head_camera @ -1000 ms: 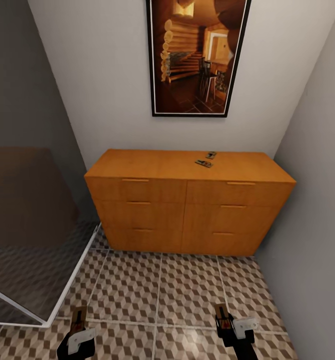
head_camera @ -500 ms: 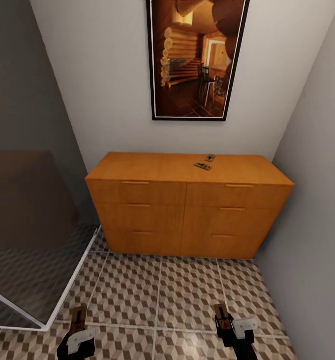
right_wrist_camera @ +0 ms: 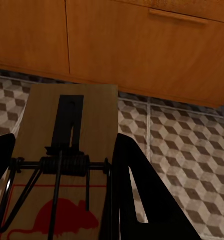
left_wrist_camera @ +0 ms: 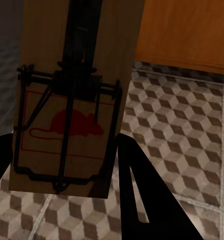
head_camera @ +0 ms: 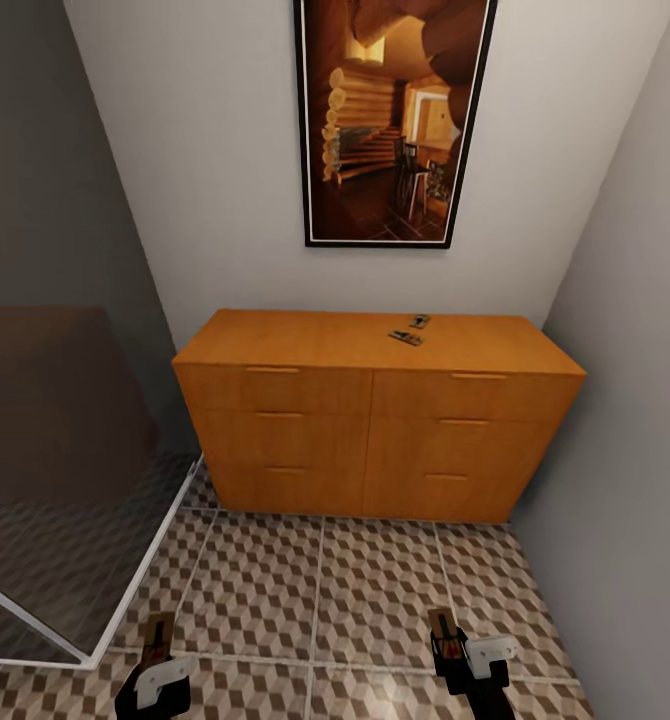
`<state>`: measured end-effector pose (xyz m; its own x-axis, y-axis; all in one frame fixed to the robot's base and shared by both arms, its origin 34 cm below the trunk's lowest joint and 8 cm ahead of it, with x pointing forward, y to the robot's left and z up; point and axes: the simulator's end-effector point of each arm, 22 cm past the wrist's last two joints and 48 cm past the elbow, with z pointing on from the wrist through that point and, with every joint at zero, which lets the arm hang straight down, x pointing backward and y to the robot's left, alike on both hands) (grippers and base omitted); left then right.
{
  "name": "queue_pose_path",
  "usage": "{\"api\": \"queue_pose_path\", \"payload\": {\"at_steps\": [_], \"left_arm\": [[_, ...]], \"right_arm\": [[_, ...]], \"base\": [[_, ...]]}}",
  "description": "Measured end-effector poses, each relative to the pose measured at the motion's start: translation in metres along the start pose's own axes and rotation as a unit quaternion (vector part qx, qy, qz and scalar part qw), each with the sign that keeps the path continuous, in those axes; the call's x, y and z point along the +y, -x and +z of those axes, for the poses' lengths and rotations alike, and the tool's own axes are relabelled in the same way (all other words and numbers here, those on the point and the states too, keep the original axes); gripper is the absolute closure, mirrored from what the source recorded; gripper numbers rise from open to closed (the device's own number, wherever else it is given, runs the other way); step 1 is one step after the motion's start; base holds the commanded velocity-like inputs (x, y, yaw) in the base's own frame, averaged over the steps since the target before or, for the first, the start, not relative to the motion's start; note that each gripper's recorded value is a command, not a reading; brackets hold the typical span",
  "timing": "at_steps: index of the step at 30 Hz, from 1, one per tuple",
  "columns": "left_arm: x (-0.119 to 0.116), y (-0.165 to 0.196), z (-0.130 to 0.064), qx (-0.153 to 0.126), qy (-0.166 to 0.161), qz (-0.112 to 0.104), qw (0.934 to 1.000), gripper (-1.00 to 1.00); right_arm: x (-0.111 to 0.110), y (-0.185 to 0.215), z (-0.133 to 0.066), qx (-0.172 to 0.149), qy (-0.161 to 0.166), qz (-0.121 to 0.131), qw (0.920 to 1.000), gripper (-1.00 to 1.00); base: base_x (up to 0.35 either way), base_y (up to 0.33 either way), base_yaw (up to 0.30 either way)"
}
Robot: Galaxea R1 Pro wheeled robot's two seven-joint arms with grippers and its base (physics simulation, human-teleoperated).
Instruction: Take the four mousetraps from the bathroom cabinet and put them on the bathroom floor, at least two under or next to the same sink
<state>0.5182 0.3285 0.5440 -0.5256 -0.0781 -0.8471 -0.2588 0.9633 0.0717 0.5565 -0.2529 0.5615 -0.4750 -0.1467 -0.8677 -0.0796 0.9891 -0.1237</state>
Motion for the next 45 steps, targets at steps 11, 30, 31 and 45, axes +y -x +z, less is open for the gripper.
{"api": "queue_pose_path", "payload": {"at_steps": [11, 30, 31, 45], "left_arm": [[0.0, -0.003, -0.002, 0.003, 0.0, 0.0, 1.0, 1.0], [0.074, -0.179, -0.151, 0.193, 0.032, 0.059, 0.979, 1.0], [0.08, -0.181, -0.154, 0.196, 0.036, 0.061, 0.9781, 1.0], [0.125, -0.191, -0.171, 0.213, 0.052, 0.087, 0.9718, 1.0]], "right_arm": [[0.001, -0.007, -0.003, 0.01, 0.001, 0.001, 1.0, 1.0], [0.039, -0.159, -0.13, 0.176, 0.037, 0.014, 0.9836, 1.0], [0.04, -0.166, -0.139, 0.184, 0.038, 0.014, 0.9821, 1.0], [0.043, -0.185, -0.163, 0.203, 0.041, 0.015, 0.9781, 1.0]], "base": [[0.0, 0.0, 0.0], [0.0, 0.0, 0.0], [0.0, 0.0, 0.0], [0.0, 0.0, 0.0]]}}
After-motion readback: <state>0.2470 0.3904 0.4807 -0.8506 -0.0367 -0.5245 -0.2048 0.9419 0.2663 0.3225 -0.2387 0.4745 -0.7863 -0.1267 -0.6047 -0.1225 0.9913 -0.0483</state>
